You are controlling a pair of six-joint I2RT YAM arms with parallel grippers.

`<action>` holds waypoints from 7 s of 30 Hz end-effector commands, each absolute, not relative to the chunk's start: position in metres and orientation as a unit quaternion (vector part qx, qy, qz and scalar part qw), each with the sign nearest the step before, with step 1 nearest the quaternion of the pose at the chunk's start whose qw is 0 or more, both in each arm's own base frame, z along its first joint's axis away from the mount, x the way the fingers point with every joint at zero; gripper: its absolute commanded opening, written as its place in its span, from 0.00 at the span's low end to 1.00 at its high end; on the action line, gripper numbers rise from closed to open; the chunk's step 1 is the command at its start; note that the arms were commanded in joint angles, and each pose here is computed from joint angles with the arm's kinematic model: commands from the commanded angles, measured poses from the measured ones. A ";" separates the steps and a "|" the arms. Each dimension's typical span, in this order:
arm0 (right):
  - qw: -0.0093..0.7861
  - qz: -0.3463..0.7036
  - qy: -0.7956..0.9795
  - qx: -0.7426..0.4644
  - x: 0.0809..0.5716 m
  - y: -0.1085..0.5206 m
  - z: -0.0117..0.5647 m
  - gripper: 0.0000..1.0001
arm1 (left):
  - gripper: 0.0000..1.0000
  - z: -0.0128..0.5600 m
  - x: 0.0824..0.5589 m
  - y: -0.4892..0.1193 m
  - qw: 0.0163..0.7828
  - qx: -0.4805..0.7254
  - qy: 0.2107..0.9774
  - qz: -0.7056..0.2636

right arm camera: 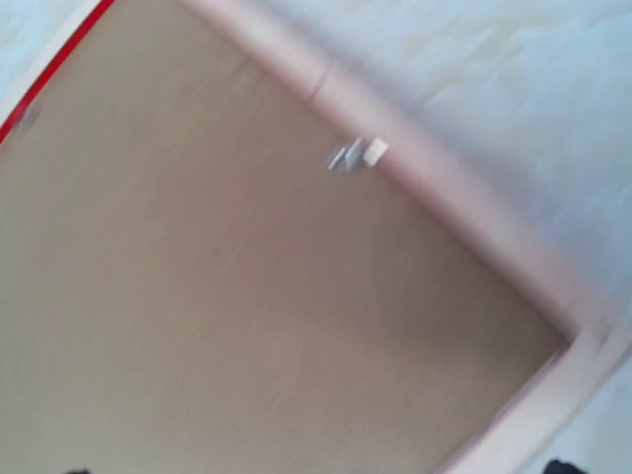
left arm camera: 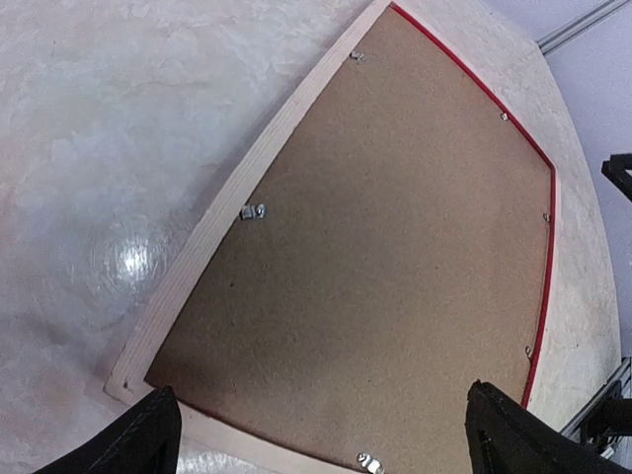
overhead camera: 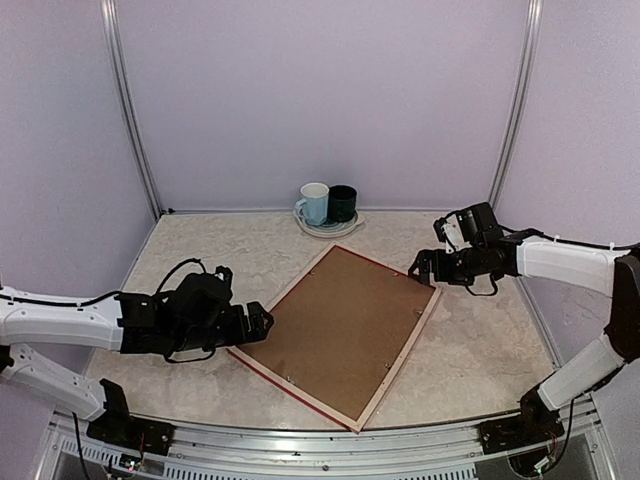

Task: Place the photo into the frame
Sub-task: Rotate the photo frame at the center of the board, then press the fastener onto the backboard.

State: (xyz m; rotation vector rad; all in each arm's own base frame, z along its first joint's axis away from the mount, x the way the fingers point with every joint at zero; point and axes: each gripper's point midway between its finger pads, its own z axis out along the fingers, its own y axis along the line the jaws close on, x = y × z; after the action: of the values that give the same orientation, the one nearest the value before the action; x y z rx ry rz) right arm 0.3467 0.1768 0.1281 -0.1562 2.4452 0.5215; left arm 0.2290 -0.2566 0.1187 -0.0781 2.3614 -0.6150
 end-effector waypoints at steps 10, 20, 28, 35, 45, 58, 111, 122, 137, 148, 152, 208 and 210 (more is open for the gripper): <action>0.322 0.241 0.914 -0.060 0.454 0.170 0.096 0.99 | 0.99 0.073 0.166 -0.252 0.252 -0.070 0.940 -0.221; 0.291 0.256 0.917 -0.098 0.459 0.181 0.071 0.99 | 0.99 0.044 0.167 -0.263 0.227 -0.063 0.946 -0.224; 0.264 0.288 0.914 -0.105 0.441 0.189 0.058 0.99 | 0.99 0.038 0.184 -0.268 0.240 -0.064 0.943 -0.223; 0.242 0.315 0.912 -0.107 0.410 0.192 0.045 0.99 | 0.99 0.026 0.195 -0.278 0.236 -0.050 0.945 -0.220; 0.238 0.328 0.908 -0.108 0.375 0.197 0.055 0.99 | 0.99 0.024 0.218 -0.273 0.245 -0.056 0.945 -0.207; 0.229 0.312 0.915 -0.110 0.318 0.199 0.056 0.99 | 0.99 0.034 0.279 -0.266 0.274 -0.052 0.942 -0.188; 0.255 0.295 0.916 -0.095 0.275 0.195 0.076 0.99 | 0.99 0.051 0.312 -0.215 0.247 0.036 0.962 -0.109; 0.247 0.297 0.917 -0.097 0.275 0.197 0.072 0.99 | 0.82 0.036 0.311 -0.208 0.240 0.046 0.966 -0.085; 0.243 0.298 0.918 -0.094 0.272 0.196 0.066 0.99 | 0.76 0.015 0.311 -0.205 0.224 0.060 0.971 -0.061; 0.240 0.298 0.919 -0.093 0.269 0.195 0.062 0.99 | 0.74 0.024 0.318 -0.213 0.245 0.068 0.965 -0.068; 0.237 0.299 0.920 -0.092 0.268 0.195 0.061 0.99 | 0.72 0.029 0.320 -0.216 0.250 0.071 0.963 -0.070; 0.222 0.297 0.925 -0.087 0.271 0.197 0.048 0.97 | 0.12 0.016 0.300 -0.224 0.222 0.086 0.969 -0.068; 0.220 0.295 0.926 -0.088 0.271 0.197 0.047 0.97 | 0.22 0.009 0.296 -0.223 0.212 0.089 0.971 -0.058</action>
State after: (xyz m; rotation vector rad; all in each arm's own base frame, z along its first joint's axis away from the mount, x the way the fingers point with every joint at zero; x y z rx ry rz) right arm 0.2809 0.1981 0.0629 -0.2507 2.4818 0.8299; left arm 0.3143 -0.2288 0.0263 0.1795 2.6210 -0.2563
